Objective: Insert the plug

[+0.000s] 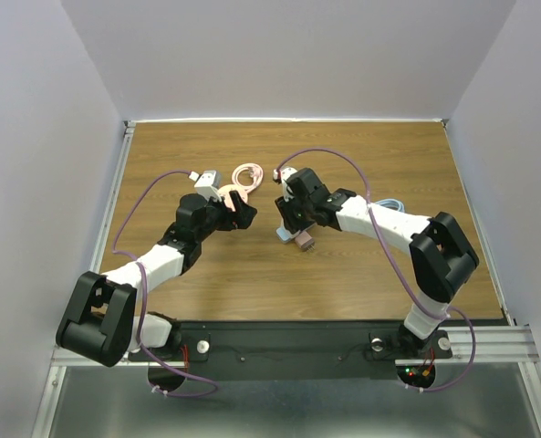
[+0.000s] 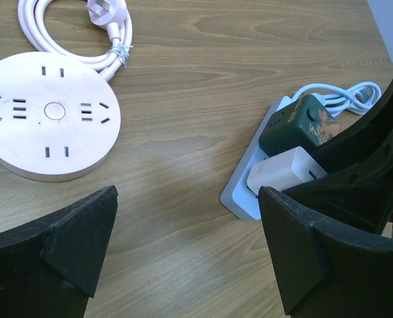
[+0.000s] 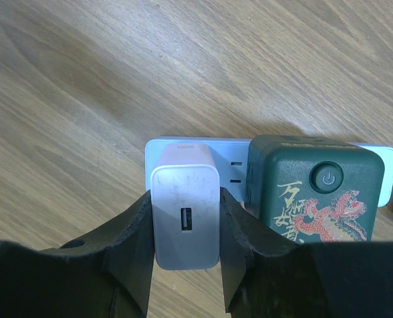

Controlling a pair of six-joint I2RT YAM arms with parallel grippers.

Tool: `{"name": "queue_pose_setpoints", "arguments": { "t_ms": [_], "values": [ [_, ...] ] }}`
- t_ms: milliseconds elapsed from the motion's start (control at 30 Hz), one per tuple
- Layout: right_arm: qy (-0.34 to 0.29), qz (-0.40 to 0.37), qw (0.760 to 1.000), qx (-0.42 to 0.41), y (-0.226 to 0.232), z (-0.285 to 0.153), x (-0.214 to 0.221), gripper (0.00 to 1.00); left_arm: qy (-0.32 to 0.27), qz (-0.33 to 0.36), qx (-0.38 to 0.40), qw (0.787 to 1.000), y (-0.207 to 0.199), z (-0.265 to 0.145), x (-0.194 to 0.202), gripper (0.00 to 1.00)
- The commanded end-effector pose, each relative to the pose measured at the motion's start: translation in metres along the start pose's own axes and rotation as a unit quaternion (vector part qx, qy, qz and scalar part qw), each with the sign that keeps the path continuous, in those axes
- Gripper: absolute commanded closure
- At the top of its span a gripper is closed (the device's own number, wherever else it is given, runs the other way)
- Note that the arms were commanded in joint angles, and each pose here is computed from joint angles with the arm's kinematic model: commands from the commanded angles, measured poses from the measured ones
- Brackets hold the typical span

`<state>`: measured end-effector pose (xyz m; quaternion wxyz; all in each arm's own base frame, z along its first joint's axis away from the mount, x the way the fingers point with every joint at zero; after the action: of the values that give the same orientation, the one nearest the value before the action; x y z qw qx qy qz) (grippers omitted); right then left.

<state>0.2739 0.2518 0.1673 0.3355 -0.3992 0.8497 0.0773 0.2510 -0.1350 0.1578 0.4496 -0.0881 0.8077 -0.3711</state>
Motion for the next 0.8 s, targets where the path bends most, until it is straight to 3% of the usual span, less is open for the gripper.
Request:
{"name": "queue_pose_setpoints", "arguments": {
  "t_ms": [0, 767],
  "values": [
    [-0.006, -0.009, 1.000, -0.014, 0.007, 0.005, -0.002, 1.00, -0.009, 0.005, 0.018, 1.000, -0.003, -0.003, -0.003, 0.01],
    [0.096, -0.032, 0.995, -0.019, 0.026, 0.027, 0.048, 1.00, -0.007, 0.004, 0.022, 1.000, -0.005, -0.002, -0.004, 0.01]
  ]
}}
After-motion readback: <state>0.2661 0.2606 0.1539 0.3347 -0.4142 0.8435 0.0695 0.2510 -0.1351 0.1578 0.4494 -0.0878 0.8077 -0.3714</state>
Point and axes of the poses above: each gripper's point midway between its finger pads, its own z axis out along the fingers, its own y axis along the line the jaws close on, x = y × z, the point moved 10 cm from there along -z, back along the fingers, and after that the axes turned 15 degrees about -z, right-handed, at the moved point
